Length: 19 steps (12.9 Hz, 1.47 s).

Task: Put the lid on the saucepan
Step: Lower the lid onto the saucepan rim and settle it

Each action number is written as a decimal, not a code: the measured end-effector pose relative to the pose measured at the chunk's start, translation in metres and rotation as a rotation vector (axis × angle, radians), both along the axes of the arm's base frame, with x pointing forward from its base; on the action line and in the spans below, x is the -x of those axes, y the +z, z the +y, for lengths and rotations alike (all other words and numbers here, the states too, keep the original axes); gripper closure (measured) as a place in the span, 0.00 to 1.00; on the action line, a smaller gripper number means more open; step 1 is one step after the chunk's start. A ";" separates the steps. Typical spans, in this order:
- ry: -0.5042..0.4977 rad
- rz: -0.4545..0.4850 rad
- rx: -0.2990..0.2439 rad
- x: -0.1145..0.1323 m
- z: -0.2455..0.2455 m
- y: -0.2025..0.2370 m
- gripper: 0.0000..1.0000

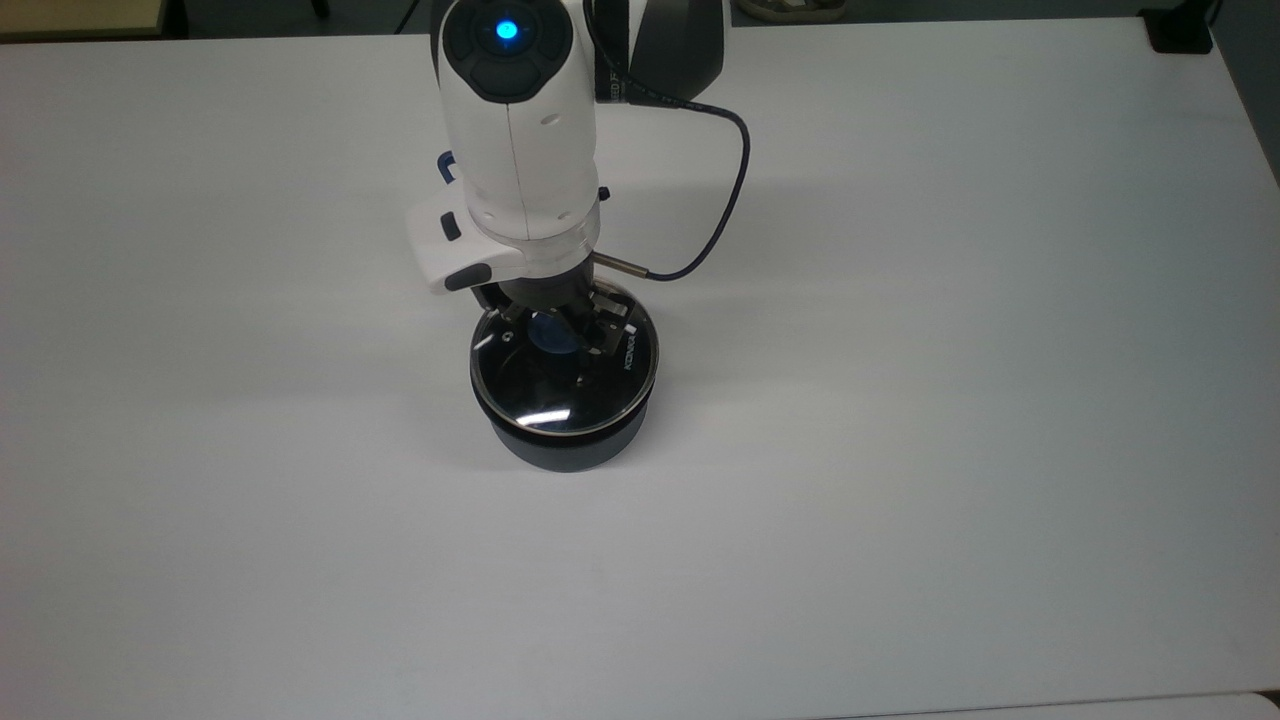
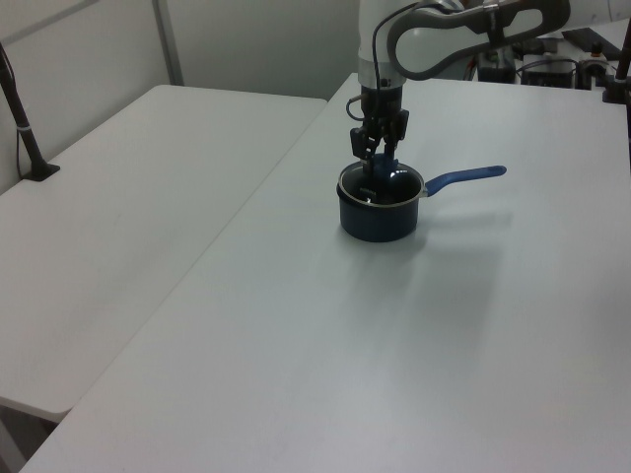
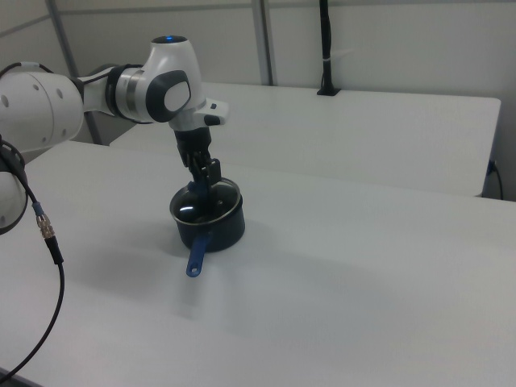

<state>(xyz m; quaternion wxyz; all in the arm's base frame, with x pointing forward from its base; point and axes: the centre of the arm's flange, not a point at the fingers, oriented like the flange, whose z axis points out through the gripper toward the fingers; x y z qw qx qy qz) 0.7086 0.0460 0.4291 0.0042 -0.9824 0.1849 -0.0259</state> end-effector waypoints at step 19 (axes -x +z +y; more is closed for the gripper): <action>0.014 0.038 0.004 -0.001 0.008 -0.011 0.40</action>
